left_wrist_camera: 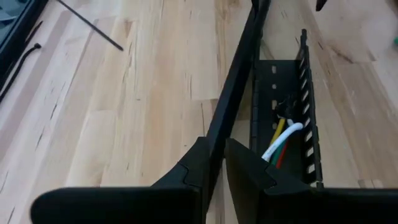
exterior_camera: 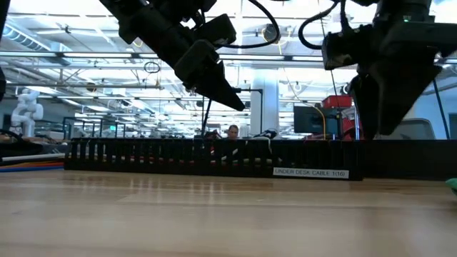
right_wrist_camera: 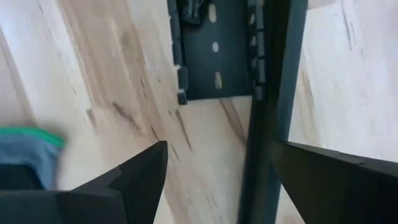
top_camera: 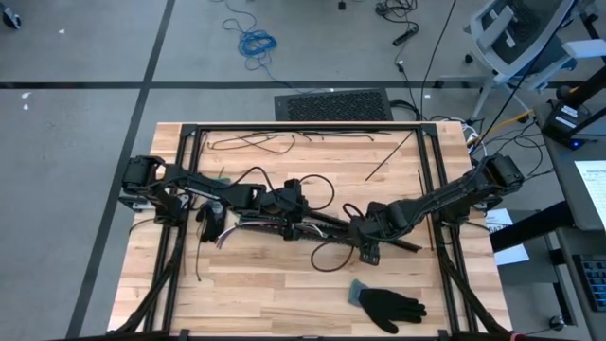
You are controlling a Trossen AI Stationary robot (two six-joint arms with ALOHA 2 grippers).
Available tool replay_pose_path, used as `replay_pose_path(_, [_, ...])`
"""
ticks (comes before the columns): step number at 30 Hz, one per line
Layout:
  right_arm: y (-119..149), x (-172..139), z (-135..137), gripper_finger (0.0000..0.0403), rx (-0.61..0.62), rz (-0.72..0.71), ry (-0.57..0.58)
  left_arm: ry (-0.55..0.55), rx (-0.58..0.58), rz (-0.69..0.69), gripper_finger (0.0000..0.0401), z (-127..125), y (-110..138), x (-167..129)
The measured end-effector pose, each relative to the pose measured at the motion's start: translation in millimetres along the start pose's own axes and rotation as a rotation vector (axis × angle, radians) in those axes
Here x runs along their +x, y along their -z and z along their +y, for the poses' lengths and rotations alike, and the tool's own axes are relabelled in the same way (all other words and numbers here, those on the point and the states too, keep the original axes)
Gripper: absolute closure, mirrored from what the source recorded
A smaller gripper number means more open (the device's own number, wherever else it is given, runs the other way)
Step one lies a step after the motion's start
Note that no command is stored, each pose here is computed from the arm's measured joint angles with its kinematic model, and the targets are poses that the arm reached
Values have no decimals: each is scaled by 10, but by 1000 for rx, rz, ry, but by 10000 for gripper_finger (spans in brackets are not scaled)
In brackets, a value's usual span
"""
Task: Ziptie cables
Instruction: Close the cable duct with the cable duct cover
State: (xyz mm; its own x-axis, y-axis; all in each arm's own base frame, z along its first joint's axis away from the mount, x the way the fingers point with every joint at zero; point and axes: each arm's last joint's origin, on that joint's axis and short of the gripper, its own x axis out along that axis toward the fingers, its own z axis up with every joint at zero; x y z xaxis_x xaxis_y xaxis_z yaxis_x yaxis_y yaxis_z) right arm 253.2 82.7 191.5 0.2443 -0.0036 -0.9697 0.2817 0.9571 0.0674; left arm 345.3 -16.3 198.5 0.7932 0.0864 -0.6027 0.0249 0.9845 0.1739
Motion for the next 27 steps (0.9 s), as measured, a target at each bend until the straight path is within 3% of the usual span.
replay_pose_path(7, [7, 3, -209, 129, 13, 13, 215, 1, 1, 10, 349, 3, 2, -20])
replay_pose_path(11, [10, 9, -276, 129, 8, 43, 239, -10, 7, 90, 349, 23, 38, -148])
replay_pose_path(17, [210, 296, -326, 129, -27, 62, 169, -120, 25, 235, 349, 137, 104, -464])
replay_pose_path(27, [226, 352, -292, 149, 31, 17, 59, -189, -176, 157, 349, 333, 53, -743])
